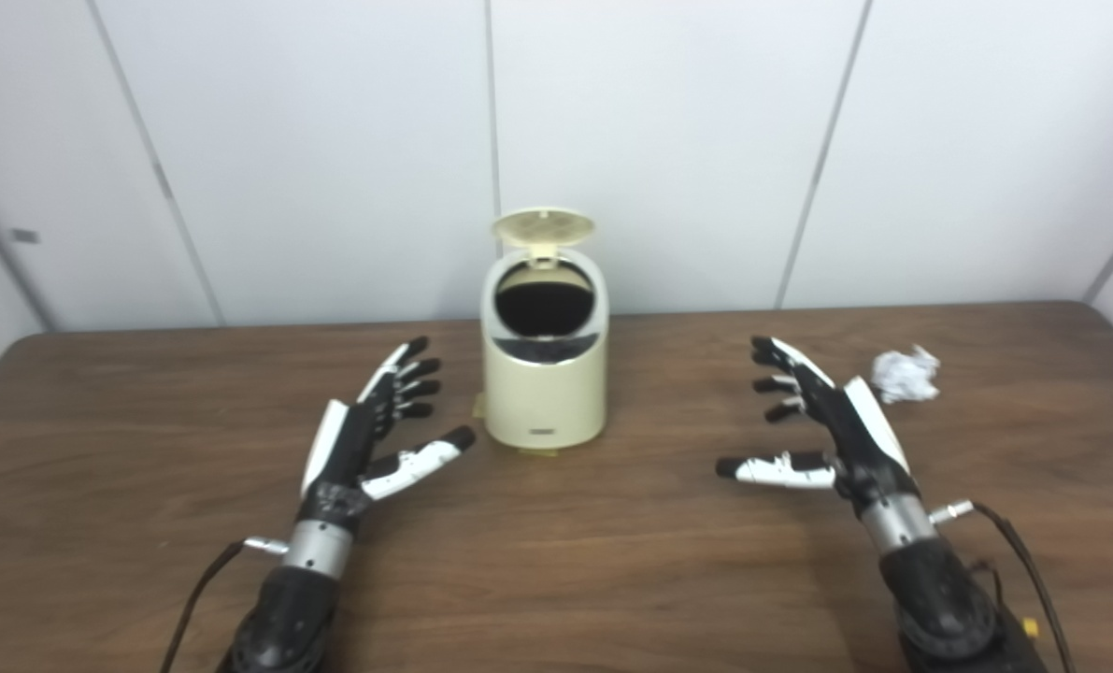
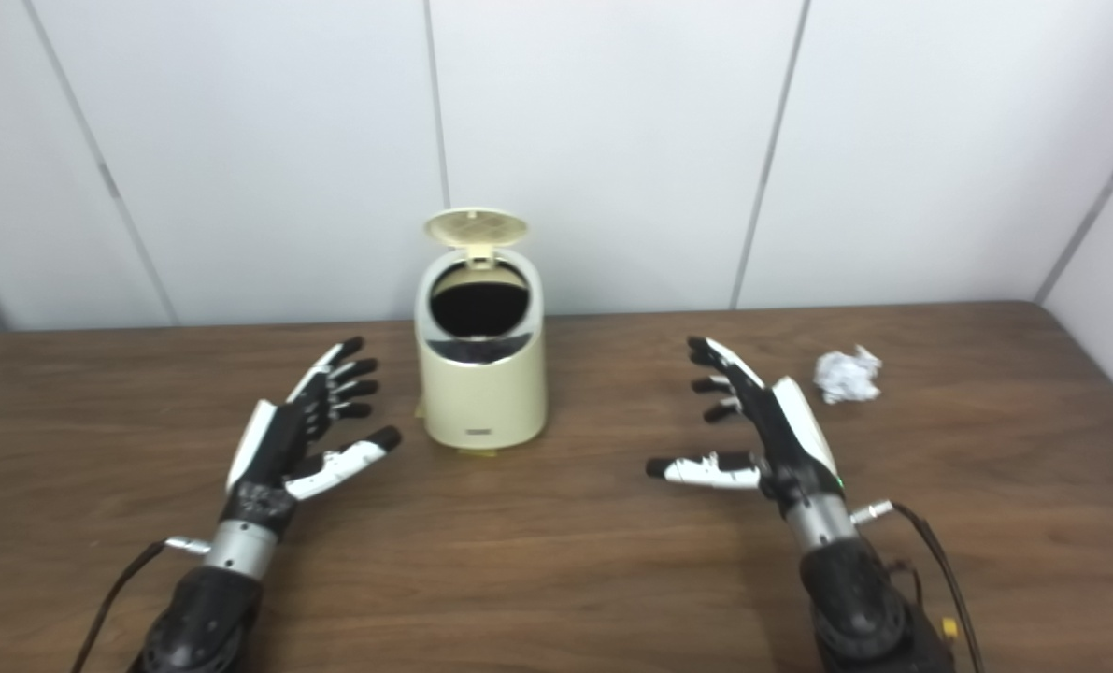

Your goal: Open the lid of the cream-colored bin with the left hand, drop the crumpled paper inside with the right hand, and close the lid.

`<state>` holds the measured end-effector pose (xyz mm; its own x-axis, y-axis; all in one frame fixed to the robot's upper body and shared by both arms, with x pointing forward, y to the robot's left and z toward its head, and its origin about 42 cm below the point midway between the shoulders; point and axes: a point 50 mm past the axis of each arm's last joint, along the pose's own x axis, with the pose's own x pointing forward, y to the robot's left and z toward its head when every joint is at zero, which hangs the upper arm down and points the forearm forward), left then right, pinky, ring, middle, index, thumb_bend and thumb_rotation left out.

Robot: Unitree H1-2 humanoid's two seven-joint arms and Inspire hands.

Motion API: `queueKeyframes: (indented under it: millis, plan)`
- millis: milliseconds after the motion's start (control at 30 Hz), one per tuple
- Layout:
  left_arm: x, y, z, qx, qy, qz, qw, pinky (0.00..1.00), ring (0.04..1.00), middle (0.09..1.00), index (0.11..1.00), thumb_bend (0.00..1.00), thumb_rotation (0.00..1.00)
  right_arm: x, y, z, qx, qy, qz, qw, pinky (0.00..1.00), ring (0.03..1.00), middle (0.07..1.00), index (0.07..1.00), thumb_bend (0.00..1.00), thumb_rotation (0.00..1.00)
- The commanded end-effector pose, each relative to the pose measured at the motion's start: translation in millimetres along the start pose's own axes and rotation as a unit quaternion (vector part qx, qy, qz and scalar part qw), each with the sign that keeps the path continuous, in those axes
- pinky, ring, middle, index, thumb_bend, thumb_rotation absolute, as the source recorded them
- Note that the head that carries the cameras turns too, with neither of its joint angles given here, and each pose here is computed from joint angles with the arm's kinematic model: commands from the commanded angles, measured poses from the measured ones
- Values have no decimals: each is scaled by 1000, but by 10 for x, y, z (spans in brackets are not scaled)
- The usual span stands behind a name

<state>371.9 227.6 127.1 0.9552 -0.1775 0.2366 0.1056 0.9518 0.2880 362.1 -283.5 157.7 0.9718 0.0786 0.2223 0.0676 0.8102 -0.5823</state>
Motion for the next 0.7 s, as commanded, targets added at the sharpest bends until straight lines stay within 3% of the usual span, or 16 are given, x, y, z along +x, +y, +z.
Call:
queueKeyframes:
  millis: [0,267,433,667]
  plan:
    - [57,60,33,1,-24,-2,1000,781,841,889,976,815,379,195,-229,191,-22,-35,-29,999,567,731,847,860,761,202]
    - [48,203,-102,20,-20,0,1000,778,844,884,976,817,379,416,-712,247,-94,-32,-74,992,647,734,803,828,792,192]
    - [5,279,-180,30,-13,3,999,775,844,885,970,829,394,547,-1045,513,-141,-43,-102,984,627,735,803,814,794,117]
    - [-120,361,-261,35,-4,8,999,762,848,890,966,799,379,667,-1424,694,-196,-35,-121,972,598,726,792,806,813,143]
